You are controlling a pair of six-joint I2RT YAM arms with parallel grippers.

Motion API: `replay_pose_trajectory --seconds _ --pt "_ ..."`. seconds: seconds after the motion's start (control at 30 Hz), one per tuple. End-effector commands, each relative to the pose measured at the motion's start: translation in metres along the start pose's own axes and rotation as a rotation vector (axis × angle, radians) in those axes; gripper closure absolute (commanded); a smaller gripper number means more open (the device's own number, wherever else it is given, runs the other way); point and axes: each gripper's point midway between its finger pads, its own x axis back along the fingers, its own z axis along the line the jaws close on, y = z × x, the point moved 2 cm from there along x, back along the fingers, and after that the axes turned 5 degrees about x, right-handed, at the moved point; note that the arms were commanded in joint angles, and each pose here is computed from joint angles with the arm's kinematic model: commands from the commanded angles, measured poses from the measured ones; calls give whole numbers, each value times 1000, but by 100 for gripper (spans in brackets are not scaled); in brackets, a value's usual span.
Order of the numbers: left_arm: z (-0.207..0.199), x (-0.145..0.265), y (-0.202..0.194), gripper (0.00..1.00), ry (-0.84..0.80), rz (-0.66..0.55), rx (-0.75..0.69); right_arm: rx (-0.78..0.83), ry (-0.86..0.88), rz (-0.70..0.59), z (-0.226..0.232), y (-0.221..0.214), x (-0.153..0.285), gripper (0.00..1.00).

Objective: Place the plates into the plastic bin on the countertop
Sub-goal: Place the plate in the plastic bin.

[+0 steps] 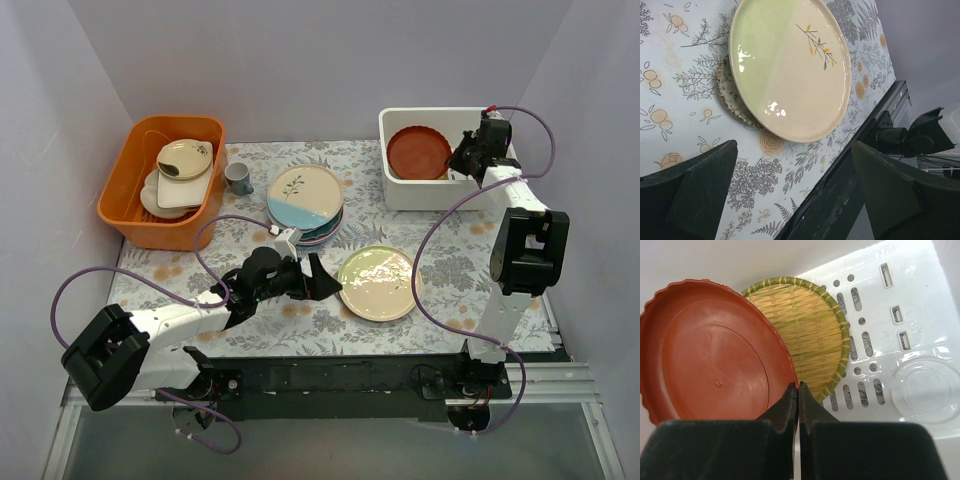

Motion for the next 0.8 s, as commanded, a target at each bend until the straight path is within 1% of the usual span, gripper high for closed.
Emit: replay_pose_trajectory --seconds 0.0,0.07,0.13,0.17,0.2,0.23,0.27,0.33,0.4,0.43,0.5,0.53,0.6,0.63,0.7,0.73,0.77 --pt "-13 0 12 2 -26 -23 -31 31 -16 -85 4 26 2 99" --pt "-12 -1 11 2 -22 -20 -31 37 -27 -77 1 24 2 98" --pt "-12 0 10 2 -23 -19 -31 47 -37 -72 -1 23 1 95" --pt "-12 0 10 2 -23 -19 -29 52 -39 -71 -1 23 2 83" --pt "-12 0 10 2 -25 -20 -31 53 -49 -64 -3 21 2 75" --pt "-13 0 11 2 -26 -21 -30 56 -54 -64 -4 21 3 70" --pt "-12 0 10 2 -26 -21 -28 57 -56 -63 -4 20 3 61" --pt "-13 1 11 2 -27 -24 -31 61 -57 -71 -4 20 7 52" --pt "-12 2 10 2 -28 -25 -29 62 -55 -78 -5 19 10 48" --pt "-12 2 10 2 -26 -25 -27 65 -48 -97 -2 23 15 43" --pt "-12 3 9 2 -27 -26 -26 63 -43 -118 -1 26 20 40" --pt "-12 3 9 2 -28 -27 -25 64 -37 -137 1 26 26 37" --pt "-13 3 10 2 -29 -28 -27 57 -13 -211 6 36 35 34" --pt "-12 3 10 2 -29 -28 -25 60 9 -271 11 42 47 32" --pt "-12 3 10 2 -29 -28 -24 54 30 -321 15 45 57 29" --pt "-11 3 9 2 -28 -27 -22 57 48 -362 20 53 69 26" --pt "-11 4 8 2 -27 -26 -19 62 67 -388 22 53 72 25"
